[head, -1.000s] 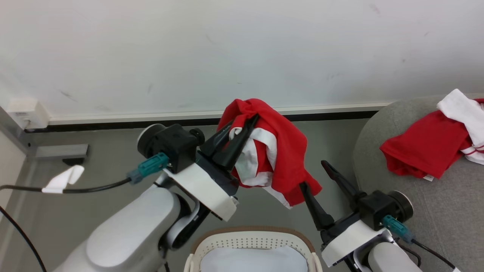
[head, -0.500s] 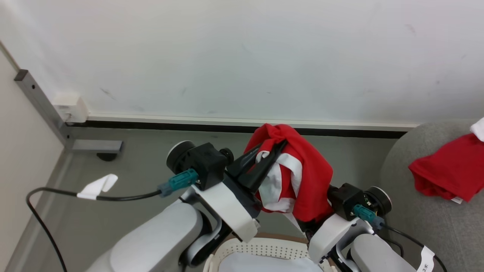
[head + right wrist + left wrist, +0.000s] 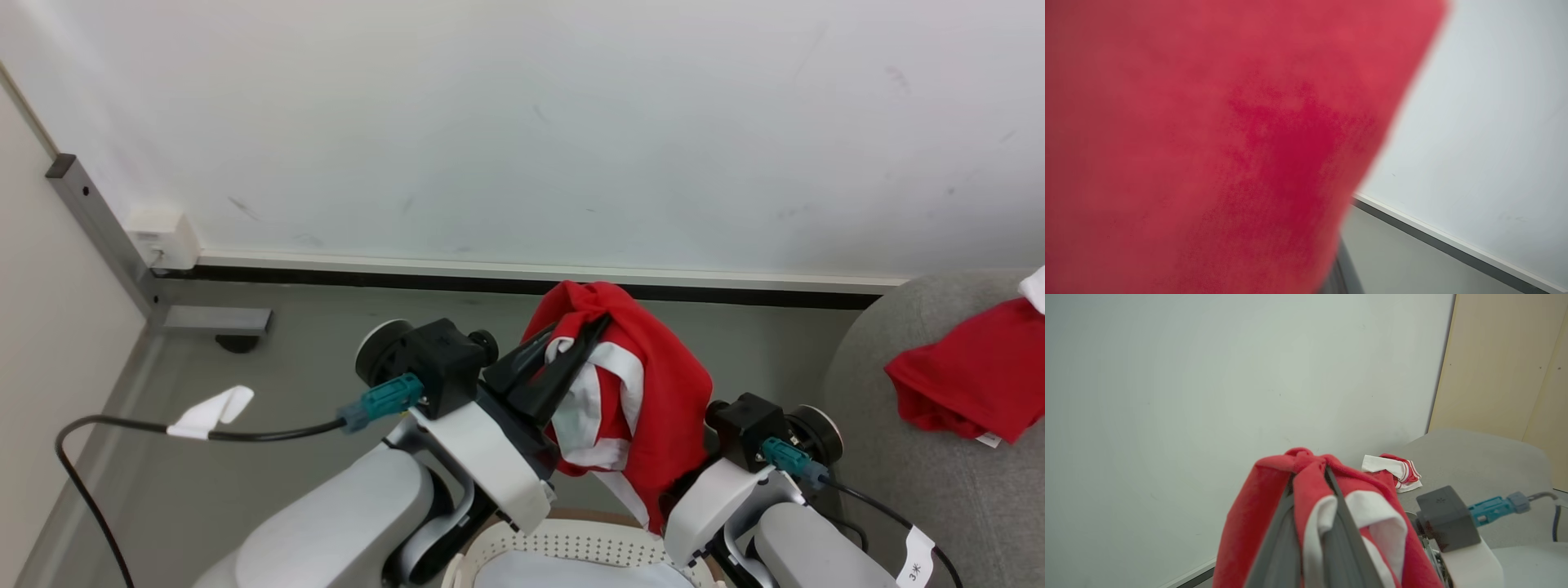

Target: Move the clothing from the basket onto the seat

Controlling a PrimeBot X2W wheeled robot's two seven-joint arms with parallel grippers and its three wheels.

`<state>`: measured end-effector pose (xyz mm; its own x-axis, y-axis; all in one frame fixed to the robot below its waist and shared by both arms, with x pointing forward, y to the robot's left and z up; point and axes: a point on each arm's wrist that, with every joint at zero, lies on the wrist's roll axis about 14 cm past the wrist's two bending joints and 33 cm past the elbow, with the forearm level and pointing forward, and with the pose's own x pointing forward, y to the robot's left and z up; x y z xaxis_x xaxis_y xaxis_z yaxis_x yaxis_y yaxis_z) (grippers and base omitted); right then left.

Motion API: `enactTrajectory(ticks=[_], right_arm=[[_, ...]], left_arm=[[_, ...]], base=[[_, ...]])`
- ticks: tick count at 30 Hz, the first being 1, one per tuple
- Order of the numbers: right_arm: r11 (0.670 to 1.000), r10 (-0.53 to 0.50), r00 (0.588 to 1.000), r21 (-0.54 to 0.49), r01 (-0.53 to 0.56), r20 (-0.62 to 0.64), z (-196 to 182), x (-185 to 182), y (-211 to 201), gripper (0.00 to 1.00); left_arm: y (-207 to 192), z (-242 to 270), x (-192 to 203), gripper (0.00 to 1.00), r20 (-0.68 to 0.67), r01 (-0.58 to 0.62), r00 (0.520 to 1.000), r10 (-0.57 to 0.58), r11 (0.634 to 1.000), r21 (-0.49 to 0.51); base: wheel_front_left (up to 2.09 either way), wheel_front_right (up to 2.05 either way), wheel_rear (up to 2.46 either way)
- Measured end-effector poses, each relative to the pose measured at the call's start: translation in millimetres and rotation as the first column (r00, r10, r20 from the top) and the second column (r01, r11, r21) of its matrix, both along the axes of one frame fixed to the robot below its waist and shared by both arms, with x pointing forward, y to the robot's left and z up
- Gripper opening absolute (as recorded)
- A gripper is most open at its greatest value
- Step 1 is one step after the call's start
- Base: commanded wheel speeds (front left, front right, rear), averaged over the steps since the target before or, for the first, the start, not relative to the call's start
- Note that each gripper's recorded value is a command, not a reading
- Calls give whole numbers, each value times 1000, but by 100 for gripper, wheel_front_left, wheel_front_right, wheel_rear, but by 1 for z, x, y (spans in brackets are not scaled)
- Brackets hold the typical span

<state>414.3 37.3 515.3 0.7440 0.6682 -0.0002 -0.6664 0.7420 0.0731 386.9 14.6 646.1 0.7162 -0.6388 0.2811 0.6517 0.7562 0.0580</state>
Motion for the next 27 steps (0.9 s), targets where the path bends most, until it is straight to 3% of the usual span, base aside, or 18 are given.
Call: enactTrajectory(ticks=[16, 24, 25, 26, 27], right_arm=[[991, -88, 996, 100, 86, 10, 19, 11, -25, 0], [958, -197, 980, 207, 197, -19, 29, 20, -59, 0], [953, -214, 977, 215, 213, -20, 30, 21, -66, 0], [948, -229, 973, 223, 227, -17, 31, 21, -71, 0], [942, -247, 969, 231, 245, -17, 32, 22, -78, 0]], left_arm=[[-7, -14, 7, 0, -41, 15, 999, -15, 1000, -7], [-23, -54, -3, 0, -142, 71, 988, -66, 997, 29], [-26, -57, -4, 15, -149, 80, 986, -75, 996, 28], [-30, -59, -6, 38, -153, 93, 984, -89, 995, 25], [-35, -62, -8, 76, -160, 108, 982, -103, 994, 23]], base=[[0, 0, 0], [0, 0, 0], [0, 0, 0], [0, 0, 0], [0, 0, 0]])
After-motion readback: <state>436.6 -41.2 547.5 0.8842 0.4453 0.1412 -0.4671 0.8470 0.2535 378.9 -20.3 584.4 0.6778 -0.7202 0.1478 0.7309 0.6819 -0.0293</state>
